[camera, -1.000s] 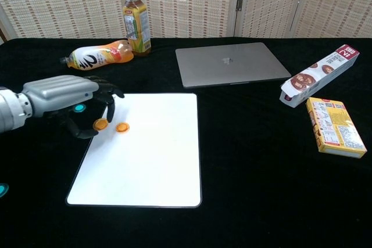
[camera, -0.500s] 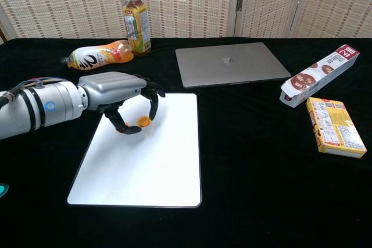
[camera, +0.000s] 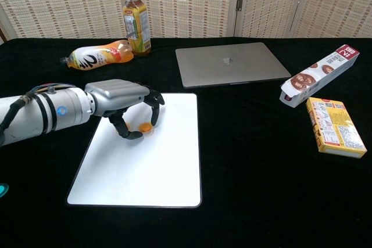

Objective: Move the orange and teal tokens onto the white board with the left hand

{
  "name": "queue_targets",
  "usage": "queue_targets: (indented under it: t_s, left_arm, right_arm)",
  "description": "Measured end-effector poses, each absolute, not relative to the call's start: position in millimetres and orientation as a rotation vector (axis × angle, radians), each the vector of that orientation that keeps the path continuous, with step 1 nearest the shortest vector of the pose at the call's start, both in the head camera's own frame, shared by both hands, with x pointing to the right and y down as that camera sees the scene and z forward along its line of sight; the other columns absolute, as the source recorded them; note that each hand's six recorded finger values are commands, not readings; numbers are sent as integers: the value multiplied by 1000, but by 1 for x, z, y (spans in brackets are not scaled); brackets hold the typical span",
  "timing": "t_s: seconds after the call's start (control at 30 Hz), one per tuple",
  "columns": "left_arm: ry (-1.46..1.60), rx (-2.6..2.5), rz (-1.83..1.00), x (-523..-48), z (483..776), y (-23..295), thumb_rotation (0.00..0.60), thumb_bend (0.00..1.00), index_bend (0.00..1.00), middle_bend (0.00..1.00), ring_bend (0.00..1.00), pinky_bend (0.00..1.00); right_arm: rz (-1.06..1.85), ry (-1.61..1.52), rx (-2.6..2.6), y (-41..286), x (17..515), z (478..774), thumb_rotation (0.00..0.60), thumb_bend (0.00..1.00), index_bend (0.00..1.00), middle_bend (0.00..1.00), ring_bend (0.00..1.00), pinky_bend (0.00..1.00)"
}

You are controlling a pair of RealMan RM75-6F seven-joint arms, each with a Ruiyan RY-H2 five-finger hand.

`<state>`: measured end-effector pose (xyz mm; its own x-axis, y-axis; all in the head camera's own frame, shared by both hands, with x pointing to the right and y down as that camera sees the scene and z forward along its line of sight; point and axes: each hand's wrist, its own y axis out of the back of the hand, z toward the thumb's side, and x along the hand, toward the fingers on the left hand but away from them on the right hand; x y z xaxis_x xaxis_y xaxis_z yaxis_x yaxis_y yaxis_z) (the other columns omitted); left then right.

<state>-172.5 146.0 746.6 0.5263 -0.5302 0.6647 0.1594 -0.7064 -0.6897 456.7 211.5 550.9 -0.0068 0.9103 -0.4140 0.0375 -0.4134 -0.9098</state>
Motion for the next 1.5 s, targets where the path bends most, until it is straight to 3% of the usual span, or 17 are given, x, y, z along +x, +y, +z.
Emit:
queue_targets:
  t_s: [0.23,0.5,0.97,1.5]
  left_arm:
    - [372,-2059,-1210,-178,739,140,600,410,289,152,63,0]
    - [531,-2051,-1287,-225,731,116,600,411,369,152,64,0]
    - [599,-1924,-1538,-320,761,103,600,411,418,152,79,0]
    - [625,-1930,-1576,-332,779,109,600,410,418,152,84,0]
  right_arm:
    - [1506,-1014,-1538,211,456,550,600,376,0,0,19,0]
    - [1505,-1015,-1541,211,456,551,600,377,0,0,21,0]
    - [1493,-1000,-1551,208,451,553,600,377,0,0,21,0]
    - [1505,-1001,-1543,210,451,551,600,377,0,0,19,0]
